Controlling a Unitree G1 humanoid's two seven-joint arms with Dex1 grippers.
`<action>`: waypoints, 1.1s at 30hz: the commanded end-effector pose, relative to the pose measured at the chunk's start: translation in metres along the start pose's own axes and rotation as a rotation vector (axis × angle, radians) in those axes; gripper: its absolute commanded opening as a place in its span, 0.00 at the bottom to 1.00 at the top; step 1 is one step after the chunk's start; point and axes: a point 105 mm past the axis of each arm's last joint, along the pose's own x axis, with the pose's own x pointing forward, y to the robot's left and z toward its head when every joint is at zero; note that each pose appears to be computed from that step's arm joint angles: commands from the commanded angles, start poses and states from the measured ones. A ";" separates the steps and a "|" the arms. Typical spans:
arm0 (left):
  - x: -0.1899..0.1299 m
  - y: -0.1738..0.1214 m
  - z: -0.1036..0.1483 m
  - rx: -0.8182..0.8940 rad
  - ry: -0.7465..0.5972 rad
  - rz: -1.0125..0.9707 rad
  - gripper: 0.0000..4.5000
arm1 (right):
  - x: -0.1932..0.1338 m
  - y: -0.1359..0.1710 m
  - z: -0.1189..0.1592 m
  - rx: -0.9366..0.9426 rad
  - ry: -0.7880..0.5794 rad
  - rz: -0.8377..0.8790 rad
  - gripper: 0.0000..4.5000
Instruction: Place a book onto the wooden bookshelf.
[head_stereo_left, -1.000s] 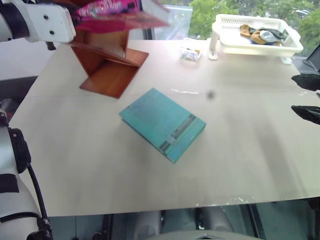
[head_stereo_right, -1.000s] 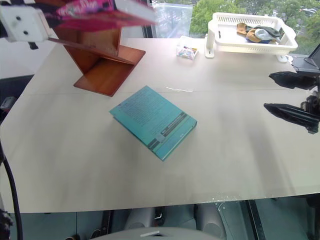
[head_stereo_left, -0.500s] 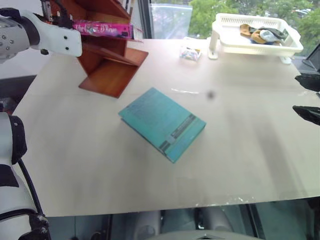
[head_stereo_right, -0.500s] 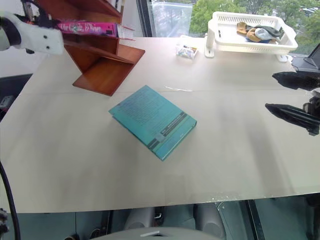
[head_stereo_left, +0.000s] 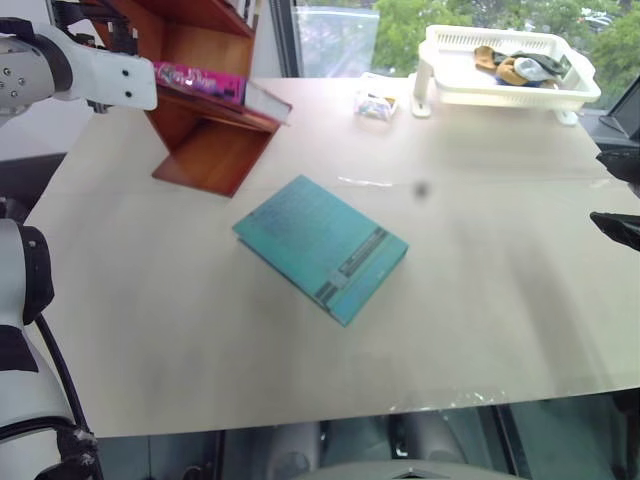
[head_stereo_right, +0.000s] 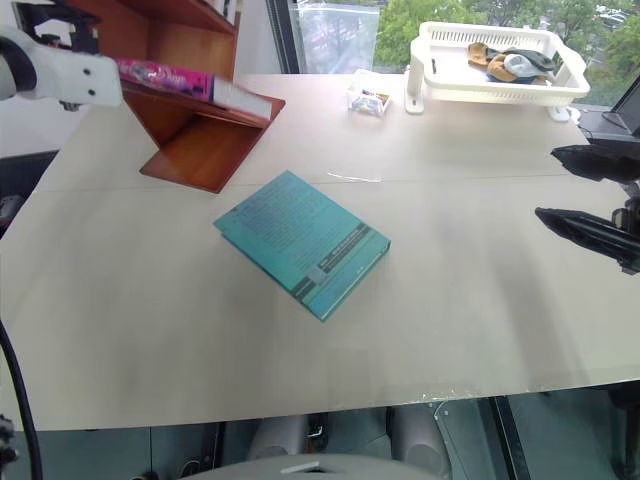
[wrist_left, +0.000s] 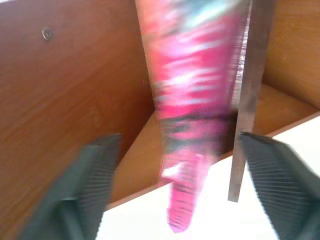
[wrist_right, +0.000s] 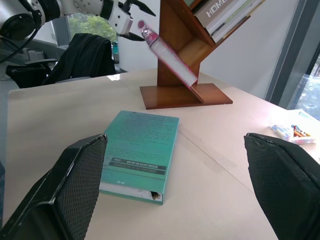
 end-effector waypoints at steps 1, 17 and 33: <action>-0.012 0.003 -0.014 -0.022 0.040 0.011 0.93 | -0.002 0.000 0.013 -0.056 -0.025 -0.001 1.00; -0.074 0.026 -0.039 -0.681 -0.255 0.294 0.93 | -0.001 0.000 0.011 -0.048 -0.009 0.011 1.00; -0.054 -0.049 0.154 -1.456 -0.989 -0.102 0.93 | -0.003 -0.005 0.018 -0.054 0.006 0.019 1.00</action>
